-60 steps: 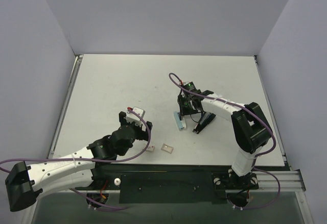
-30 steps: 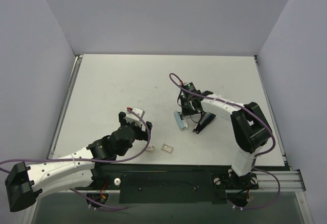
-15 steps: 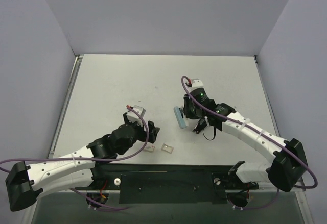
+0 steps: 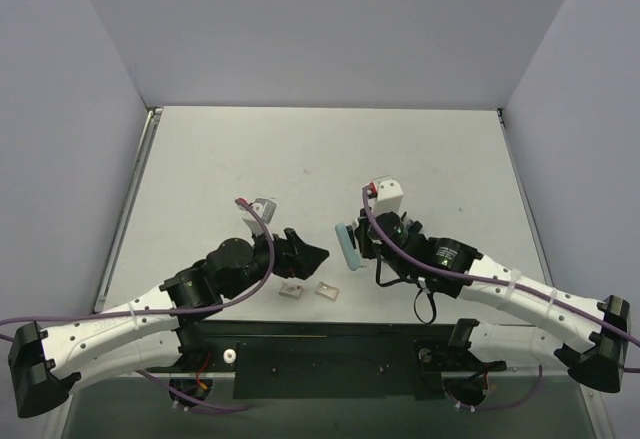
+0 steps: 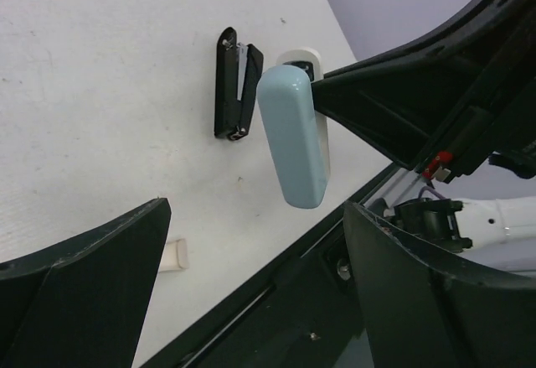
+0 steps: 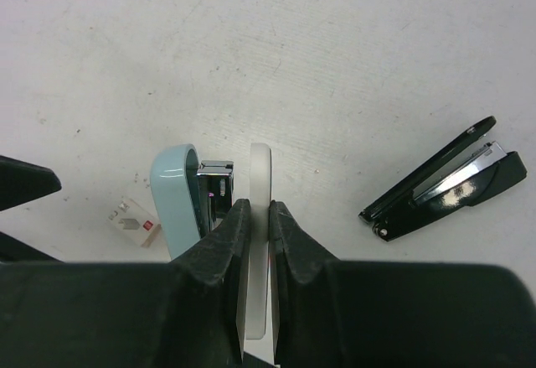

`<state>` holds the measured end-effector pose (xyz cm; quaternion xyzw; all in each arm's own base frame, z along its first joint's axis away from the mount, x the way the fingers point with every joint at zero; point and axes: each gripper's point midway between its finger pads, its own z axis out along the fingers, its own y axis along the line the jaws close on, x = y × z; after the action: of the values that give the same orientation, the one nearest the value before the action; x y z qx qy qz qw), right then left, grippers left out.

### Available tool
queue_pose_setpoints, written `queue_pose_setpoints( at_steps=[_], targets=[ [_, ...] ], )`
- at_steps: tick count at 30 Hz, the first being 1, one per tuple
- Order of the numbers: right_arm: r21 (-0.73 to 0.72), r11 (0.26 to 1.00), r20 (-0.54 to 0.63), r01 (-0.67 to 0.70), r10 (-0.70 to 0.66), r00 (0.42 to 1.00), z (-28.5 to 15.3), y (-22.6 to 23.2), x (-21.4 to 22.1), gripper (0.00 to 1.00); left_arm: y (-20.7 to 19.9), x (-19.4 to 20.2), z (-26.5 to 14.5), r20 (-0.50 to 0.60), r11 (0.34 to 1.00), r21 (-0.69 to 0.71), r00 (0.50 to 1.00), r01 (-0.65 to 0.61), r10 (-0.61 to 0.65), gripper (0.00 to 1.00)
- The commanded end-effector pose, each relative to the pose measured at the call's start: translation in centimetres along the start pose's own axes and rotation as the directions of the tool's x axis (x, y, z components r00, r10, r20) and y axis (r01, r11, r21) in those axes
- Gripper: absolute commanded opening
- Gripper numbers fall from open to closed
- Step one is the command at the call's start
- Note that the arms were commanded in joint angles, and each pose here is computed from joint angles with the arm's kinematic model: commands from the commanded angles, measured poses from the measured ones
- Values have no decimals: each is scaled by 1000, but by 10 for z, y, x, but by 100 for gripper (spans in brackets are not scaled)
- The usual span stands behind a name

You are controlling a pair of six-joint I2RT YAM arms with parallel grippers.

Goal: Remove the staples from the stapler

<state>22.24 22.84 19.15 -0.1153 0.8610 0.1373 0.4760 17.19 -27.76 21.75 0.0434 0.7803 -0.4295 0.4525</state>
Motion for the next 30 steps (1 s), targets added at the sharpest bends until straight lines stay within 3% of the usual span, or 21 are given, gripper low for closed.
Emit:
queue_pose_setpoints(
  at_steps=[1,17,30],
  targets=[
    [17,998,73,-63,62,995,-16,3,-10,0,-37,-28,-9,63,981,139,987,138,-148,95],
    [-123,988,176,-95,116,977,-53,53,-27,0,-43,-30,1,29,950,197,967,241,-251,90],
    [-125,988,198,-95,118,973,-51,65,-33,0,-44,-29,5,-2,935,225,959,275,-282,76]
  ],
)
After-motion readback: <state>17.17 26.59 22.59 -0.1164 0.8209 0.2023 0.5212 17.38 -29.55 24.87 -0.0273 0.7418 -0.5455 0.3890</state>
